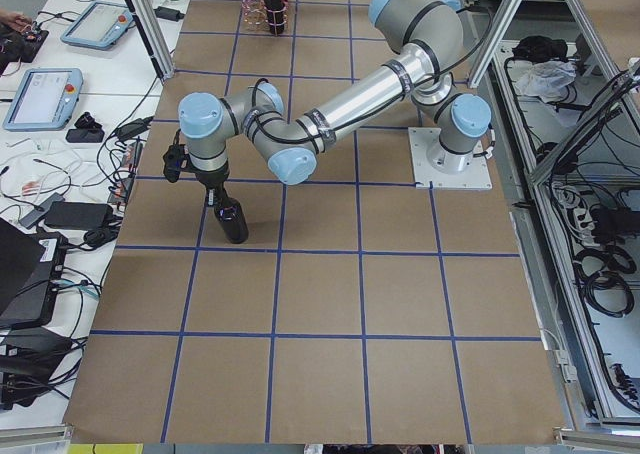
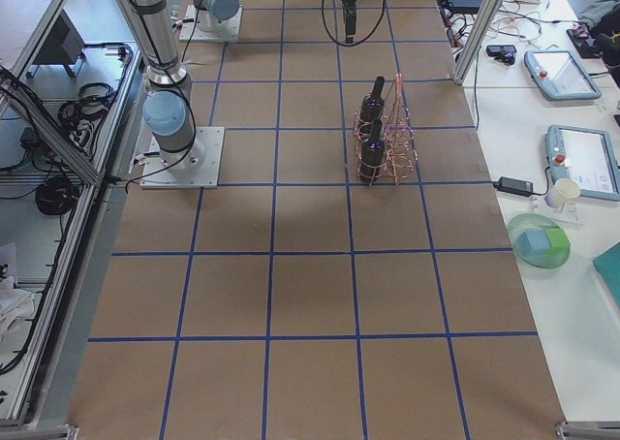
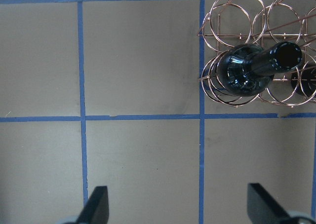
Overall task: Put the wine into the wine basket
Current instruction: 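Lift the bottle with the left gripper and carry it toward the table center, then stand the bottle upright on the table and open the left gripper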
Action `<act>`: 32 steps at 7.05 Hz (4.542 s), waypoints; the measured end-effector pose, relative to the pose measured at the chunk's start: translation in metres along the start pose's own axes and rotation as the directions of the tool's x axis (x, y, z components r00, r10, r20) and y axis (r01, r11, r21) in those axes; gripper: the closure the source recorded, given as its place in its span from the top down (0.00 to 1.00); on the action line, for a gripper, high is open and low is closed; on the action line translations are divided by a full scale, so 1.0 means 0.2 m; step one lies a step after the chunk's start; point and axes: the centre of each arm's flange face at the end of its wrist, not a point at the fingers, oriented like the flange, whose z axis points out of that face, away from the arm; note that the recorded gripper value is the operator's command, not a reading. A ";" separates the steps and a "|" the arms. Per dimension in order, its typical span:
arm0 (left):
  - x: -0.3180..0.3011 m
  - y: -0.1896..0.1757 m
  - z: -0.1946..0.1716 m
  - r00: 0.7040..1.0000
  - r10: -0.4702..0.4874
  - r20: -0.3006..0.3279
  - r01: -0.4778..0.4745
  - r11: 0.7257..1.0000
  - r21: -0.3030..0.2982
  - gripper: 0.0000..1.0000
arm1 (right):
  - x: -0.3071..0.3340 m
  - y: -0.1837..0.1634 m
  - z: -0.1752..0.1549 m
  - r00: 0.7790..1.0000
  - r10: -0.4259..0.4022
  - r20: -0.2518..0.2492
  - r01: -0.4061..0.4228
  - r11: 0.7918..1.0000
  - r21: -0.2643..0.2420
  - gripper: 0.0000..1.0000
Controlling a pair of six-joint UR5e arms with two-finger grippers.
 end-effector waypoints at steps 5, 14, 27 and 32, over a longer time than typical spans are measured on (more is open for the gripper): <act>0.56 0.07 -0.37 1.000 0.007 -0.020 -0.007 1.000 -0.003 0.00 | 0.00 0.00 0.00 1.000 0.000 0.000 0.000 1.000 0.000 1.00; 2.18 0.58 -0.43 0.981 -0.183 -0.062 0.182 0.983 -0.011 0.00 | 0.00 0.00 0.00 1.000 0.000 0.000 0.000 1.000 -0.002 1.00; 2.69 0.99 -0.11 0.992 -0.127 -0.010 0.125 0.985 -0.122 0.68 | 0.00 0.00 0.00 1.000 -0.001 0.000 0.001 1.000 0.000 1.00; 2.69 0.96 -0.19 0.989 -0.142 -0.046 0.136 0.984 -0.115 1.00 | -0.01 0.01 0.01 1.000 -0.003 0.002 0.003 1.000 -0.003 1.00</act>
